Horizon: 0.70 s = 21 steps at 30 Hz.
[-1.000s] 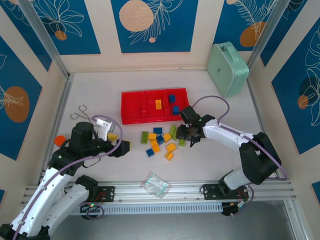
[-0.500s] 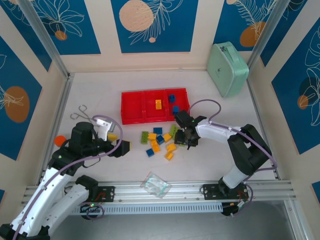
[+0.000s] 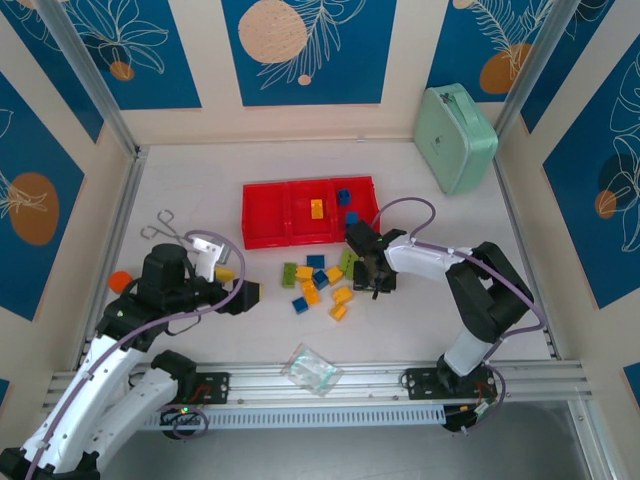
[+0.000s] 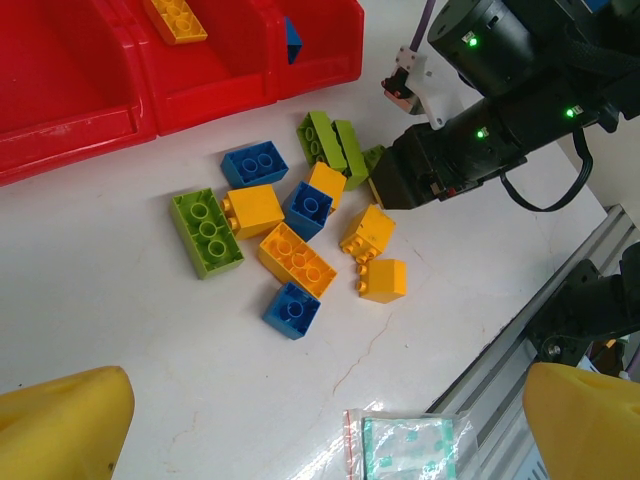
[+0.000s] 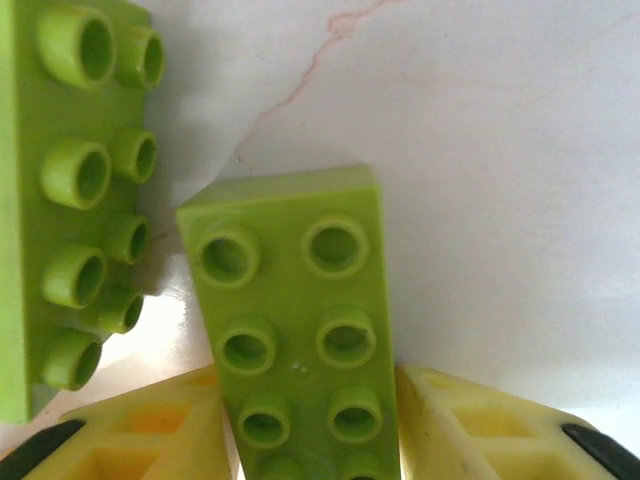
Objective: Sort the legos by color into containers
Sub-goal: Pick up the lego from the center of the table, then place the lego in the container.
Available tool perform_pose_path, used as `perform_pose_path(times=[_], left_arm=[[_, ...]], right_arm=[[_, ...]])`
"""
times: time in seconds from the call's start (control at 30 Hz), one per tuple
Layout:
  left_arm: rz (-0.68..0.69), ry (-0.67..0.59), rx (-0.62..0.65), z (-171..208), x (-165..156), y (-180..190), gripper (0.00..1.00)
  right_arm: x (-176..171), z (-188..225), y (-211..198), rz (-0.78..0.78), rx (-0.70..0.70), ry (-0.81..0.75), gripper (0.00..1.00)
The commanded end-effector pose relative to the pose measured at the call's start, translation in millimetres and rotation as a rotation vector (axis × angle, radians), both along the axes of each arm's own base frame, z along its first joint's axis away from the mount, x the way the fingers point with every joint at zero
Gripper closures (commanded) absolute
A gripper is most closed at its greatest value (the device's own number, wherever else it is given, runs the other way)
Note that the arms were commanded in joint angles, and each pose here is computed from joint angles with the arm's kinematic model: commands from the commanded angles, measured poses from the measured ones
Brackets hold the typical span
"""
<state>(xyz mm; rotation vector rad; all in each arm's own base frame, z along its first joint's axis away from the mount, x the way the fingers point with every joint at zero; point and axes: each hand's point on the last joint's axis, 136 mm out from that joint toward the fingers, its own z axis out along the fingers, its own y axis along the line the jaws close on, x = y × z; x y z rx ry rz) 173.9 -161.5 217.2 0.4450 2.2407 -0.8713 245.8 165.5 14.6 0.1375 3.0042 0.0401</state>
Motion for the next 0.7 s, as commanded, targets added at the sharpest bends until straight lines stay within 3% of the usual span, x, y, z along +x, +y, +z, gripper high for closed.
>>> perform_pose_path(times=[0.0,0.23,0.43,0.67], left_arm=[[-0.018,0.008,0.007,-2.8,-4.0,-1.3,0.01],[-0.018,0.007,0.006,-2.5,-4.2,-1.2,0.01],[-0.020,0.001,0.003,-1.3,-4.7,-1.3,0.01],[-0.016,-0.022,-0.003,3.3,-6.2,0.4,0.01]], right_arm=[[5.4,-3.8,-5.3,0.011,-0.033,-0.020,0.61],[7.1,25.6,-6.9,0.038,-0.019,-0.067,0.71],[30.2,110.5,10.9,0.122,0.102,-0.282,0.78],[80.8,199.4,75.5,0.268,0.340,-0.498,0.80]])
